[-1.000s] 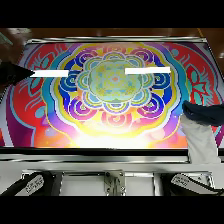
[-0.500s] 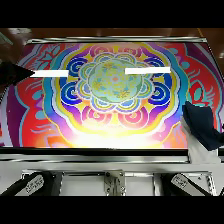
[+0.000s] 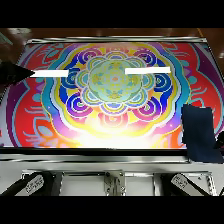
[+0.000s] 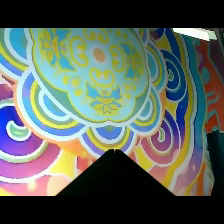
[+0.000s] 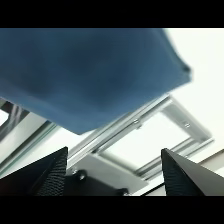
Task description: Fold the shirts.
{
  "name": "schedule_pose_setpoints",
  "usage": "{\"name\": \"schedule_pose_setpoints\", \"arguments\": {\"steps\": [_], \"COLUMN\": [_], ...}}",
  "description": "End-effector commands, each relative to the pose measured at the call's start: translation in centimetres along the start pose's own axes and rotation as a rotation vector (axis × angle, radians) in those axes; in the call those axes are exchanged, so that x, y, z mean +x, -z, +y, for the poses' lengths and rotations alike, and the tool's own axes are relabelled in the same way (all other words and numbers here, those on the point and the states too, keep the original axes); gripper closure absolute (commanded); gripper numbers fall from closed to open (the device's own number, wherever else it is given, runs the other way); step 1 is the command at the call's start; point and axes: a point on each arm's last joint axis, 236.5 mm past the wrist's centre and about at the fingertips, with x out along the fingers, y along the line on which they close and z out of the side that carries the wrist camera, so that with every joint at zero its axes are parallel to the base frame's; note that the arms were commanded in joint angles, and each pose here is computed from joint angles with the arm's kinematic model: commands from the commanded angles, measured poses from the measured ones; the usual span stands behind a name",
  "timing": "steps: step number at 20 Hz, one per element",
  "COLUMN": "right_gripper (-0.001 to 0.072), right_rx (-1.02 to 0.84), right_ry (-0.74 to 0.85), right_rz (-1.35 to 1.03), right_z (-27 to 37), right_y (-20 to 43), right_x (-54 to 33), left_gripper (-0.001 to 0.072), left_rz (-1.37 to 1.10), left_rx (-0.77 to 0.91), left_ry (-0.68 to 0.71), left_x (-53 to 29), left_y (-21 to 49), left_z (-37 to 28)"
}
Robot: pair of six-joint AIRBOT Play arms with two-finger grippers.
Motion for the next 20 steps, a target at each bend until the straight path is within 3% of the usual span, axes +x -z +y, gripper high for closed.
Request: {"name": "schedule_pose_setpoints", "arguments": {"steps": [1, 3, 5, 7, 9, 11, 12, 13, 14, 16, 20], "right_gripper": [0.0009, 0.0009, 0.0009, 0.0011, 0.0011, 0.0006, 0.0006, 0.0006, 0.0006, 0.0007, 0.0007], "right_rx": [-0.003, 0.004, -0.038, -0.183, -0.365, -0.442, -0.475, -0.484, -0.487, -0.528, -0.589], "right_ry": [0.073, -0.061, -0.356, -0.585, -0.589, -0.473, -0.48, -0.488, -0.498, -0.505, -0.504], "right_rz": [-0.119, -0.367, -0.641, -0.762, -0.694, -0.573, -0.529, -0.493, -0.463, -0.437, -0.423], "right_z": [-2.3, 0.1, 6.1, 12.8, 17.8, 20.2, 21.8, 22.9, 23.8, 25.3, 26.7], "right_y": [-2.4, -7.0, -10.5, -10.0, -6.9, -4.6, -3.8, -3.2, -2.8, -2.0, -0.5], "right_x": [-3.1, -8.7, -16.9, -23.0, -23.0, -19.6, -18.4, -17.5, -16.8, -16.4, -16.4], "left_gripper": [0.0653, 0.0654, 0.0655, 0.0656, 0.0656, 0.0651, 0.0523, 0.0079, 0.0009, 0.0006, 0.0006], "left_rz": [-0.005, 0.022, 0.073, 0.171, 0.318, 0.487, 0.599, 0.706, 0.788, 0.872, 0.815], "left_rx": [-0.008, 0.005, 0.034, 0.092, 0.206, 0.345, 0.403, 0.421, 0.414, 0.396, 0.398], "left_ry": [0.019, 0.042, 0.078, 0.003, -0.212, -0.391, -0.435, -0.454, -0.463, -0.48, -0.475], "left_x": [0.1, 0.9, 2.9, 5.6, 7.7, 9.3, 10.2, 10.9, 11.4, 12.0, 12.9], "left_y": [-0.1, 0.5, 1.8, 4.1, 6.5, 8.8, 10.6, 12.6, 14.3, 16.0, 14.9], "left_z": [-0.5, -1.4, -3.2, -3.8, -2.3, -1.0, -0.5, -0.1, 0.5, 1.6, 1.9]}}
